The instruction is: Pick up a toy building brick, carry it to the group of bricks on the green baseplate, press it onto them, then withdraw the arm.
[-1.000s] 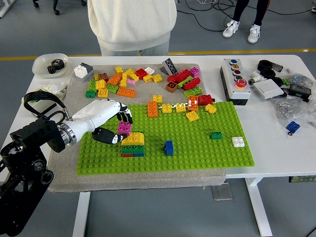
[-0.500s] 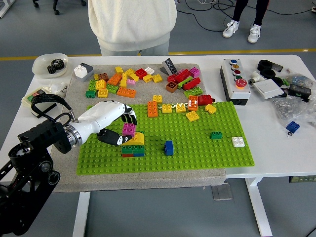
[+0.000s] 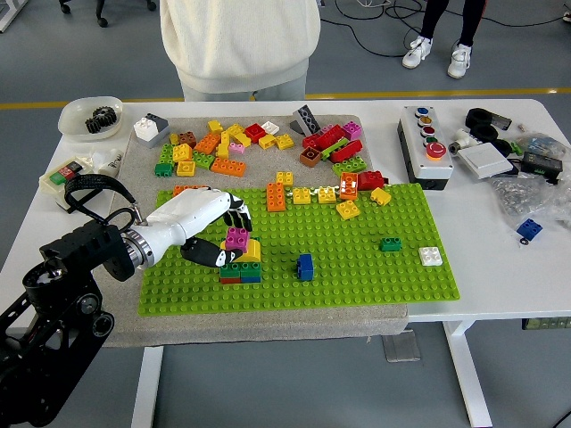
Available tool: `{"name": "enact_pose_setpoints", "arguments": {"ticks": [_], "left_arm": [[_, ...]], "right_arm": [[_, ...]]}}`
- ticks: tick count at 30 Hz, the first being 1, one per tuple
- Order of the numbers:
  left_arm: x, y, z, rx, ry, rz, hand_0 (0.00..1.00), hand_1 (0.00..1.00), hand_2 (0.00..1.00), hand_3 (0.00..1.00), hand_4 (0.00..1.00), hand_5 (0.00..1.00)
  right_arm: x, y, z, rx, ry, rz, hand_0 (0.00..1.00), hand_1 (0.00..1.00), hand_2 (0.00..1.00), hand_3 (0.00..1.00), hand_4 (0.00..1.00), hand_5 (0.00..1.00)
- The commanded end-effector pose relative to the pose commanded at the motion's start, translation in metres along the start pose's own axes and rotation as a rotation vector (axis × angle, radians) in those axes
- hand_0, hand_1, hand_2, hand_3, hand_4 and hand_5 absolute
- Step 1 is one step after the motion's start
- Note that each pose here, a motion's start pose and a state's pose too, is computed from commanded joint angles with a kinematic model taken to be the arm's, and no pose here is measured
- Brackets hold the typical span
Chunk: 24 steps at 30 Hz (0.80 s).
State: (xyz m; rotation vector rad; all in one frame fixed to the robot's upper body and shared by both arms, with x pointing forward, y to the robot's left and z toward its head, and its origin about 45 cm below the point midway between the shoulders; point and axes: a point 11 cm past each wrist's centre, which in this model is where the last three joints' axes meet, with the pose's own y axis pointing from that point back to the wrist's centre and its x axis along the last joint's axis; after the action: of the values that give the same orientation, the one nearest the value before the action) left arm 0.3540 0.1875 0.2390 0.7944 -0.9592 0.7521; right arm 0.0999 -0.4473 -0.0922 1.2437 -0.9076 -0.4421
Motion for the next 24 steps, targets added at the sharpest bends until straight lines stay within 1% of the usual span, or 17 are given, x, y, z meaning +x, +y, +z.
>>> {"name": "enact_pose_setpoints", "arguments": {"ticks": [24], "left_arm": [[-0.0046, -0.0038, -0.0019, -0.002, 0.011, -0.008, 0.845, 0.567, 0.510, 0.545, 0.725, 0.002]], "right_arm": [[0.0000, 0.0000, -0.0001, 0.001, 0.000, 0.001, 0.750, 0.653, 0.726, 0.640, 0.901, 0.468]]}}
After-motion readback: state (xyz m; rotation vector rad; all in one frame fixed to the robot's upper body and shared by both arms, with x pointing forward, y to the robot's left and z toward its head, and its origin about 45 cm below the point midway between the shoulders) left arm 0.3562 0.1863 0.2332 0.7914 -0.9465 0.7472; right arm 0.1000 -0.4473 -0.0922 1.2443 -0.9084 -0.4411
